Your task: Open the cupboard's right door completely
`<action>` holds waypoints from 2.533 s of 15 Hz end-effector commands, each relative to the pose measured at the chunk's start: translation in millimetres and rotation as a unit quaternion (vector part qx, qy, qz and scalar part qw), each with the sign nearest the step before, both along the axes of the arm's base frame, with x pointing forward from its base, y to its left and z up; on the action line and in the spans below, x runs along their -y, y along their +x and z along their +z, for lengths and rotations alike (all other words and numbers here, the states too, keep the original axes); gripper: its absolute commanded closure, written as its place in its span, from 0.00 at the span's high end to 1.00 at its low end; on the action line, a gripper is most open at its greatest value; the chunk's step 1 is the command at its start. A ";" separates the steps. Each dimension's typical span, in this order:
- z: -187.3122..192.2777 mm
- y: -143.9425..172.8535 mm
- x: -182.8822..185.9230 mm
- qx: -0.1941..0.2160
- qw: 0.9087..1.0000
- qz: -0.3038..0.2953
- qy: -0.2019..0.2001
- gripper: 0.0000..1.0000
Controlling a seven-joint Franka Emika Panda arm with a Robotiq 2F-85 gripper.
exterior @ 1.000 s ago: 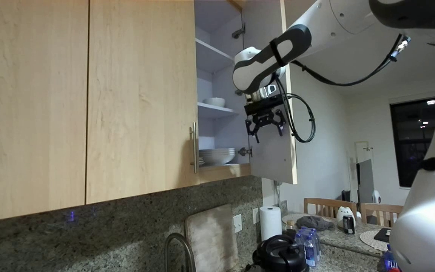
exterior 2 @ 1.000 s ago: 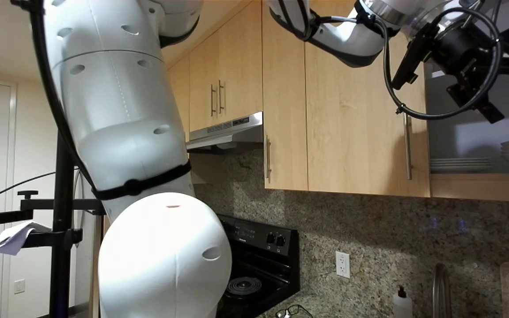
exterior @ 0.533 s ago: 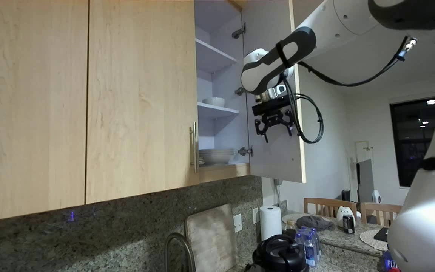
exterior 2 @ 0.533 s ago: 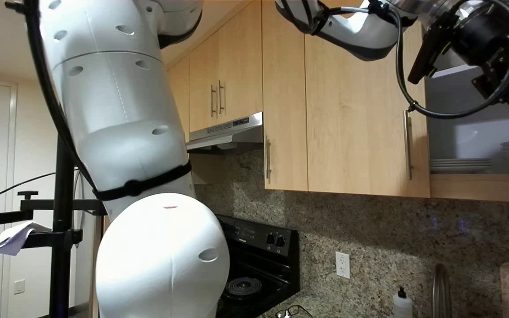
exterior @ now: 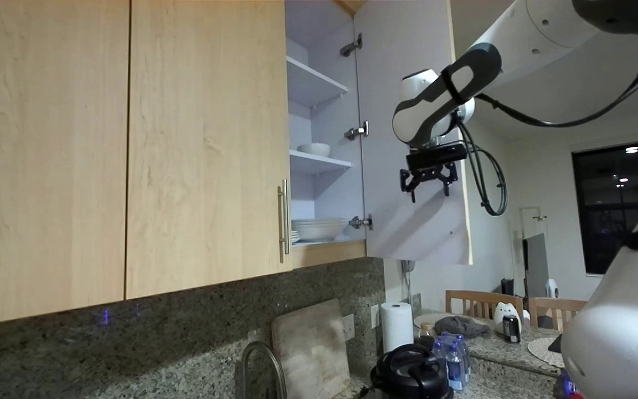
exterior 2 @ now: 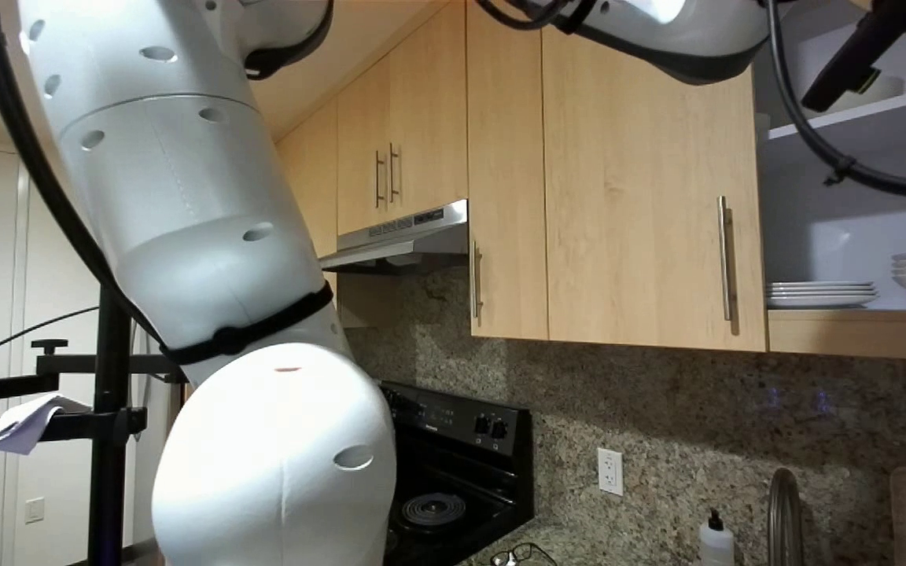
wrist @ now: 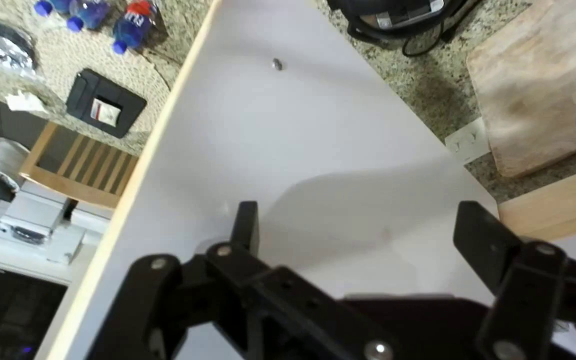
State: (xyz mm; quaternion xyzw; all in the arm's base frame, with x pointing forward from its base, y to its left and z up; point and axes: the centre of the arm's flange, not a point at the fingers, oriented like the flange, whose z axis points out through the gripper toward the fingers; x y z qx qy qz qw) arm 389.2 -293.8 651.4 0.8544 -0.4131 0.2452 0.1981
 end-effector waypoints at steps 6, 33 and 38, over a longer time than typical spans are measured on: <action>-38.6 -60.5 59.2 0.122 0.982 0.136 -0.040 1.00; -131.1 -17.4 -189.4 -0.192 0.883 0.385 0.190 1.00; -140.6 -39.9 -215.2 -0.242 0.876 0.374 0.185 1.00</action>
